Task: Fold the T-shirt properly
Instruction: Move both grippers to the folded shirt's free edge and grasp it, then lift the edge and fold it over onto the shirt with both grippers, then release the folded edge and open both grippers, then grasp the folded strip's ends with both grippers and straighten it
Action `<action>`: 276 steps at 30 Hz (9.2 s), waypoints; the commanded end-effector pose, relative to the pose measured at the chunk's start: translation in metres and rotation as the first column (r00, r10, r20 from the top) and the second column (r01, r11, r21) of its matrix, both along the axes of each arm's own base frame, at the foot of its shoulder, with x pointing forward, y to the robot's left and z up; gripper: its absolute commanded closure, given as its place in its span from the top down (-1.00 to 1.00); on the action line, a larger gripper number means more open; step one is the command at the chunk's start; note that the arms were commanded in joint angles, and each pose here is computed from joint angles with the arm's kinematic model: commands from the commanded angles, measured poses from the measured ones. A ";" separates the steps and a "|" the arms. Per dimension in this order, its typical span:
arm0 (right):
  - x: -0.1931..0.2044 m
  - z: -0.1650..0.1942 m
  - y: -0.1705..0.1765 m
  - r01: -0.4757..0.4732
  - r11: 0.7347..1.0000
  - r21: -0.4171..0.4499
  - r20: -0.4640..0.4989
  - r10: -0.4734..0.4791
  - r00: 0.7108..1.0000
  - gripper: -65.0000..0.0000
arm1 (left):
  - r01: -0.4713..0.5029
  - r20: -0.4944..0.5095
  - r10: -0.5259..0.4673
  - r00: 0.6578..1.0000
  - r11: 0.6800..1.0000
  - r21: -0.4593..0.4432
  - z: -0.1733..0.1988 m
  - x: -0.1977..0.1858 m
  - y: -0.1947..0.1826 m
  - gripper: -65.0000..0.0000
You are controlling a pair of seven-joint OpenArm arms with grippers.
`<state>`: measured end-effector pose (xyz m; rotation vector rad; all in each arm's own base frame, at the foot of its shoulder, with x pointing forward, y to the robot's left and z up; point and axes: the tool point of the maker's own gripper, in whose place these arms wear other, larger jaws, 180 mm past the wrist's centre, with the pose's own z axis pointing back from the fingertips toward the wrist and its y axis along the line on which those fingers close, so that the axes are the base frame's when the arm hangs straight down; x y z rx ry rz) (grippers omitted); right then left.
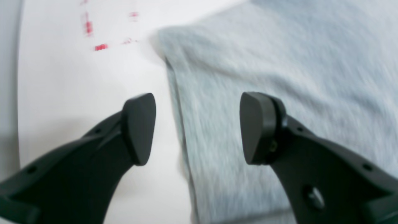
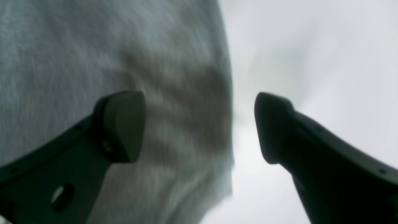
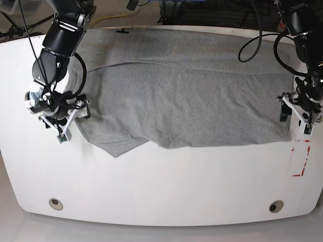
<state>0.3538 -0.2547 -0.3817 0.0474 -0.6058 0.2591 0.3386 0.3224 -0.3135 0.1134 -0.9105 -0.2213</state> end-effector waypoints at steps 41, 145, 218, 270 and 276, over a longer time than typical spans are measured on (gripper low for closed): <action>0.088 -0.032 0.063 -0.006 0.949 0.314 0.035 -0.006 0.999 -0.97 | -0.226 0.006 0.229 0.973 0.965 -0.133 -0.020 0.065 0.042 0.22; -0.116 0.036 -0.009 0.050 0.985 -0.162 0.009 -0.049 0.999 -1.00 | 0.081 -0.203 -0.055 0.978 0.989 0.126 -0.035 -0.062 -0.011 -1.00; -0.033 -0.032 0.055 -0.010 0.976 0.220 -0.060 0.023 0.998 -0.48 | 0.063 -0.268 -0.081 0.960 0.995 -0.073 -0.068 -0.096 -0.053 0.37; -0.156 0.040 0.036 0.033 0.949 0.315 0.054 -0.052 0.997 0.38 | 0.043 -0.075 -0.060 0.995 0.976 -0.212 -0.020 -0.063 -0.051 0.39; -0.168 -0.001 0.051 0.051 0.926 0.374 -0.078 -0.024 0.997 0.35 | -0.027 -0.042 0.015 0.999 0.948 -0.317 -0.002 -0.072 -0.031 0.40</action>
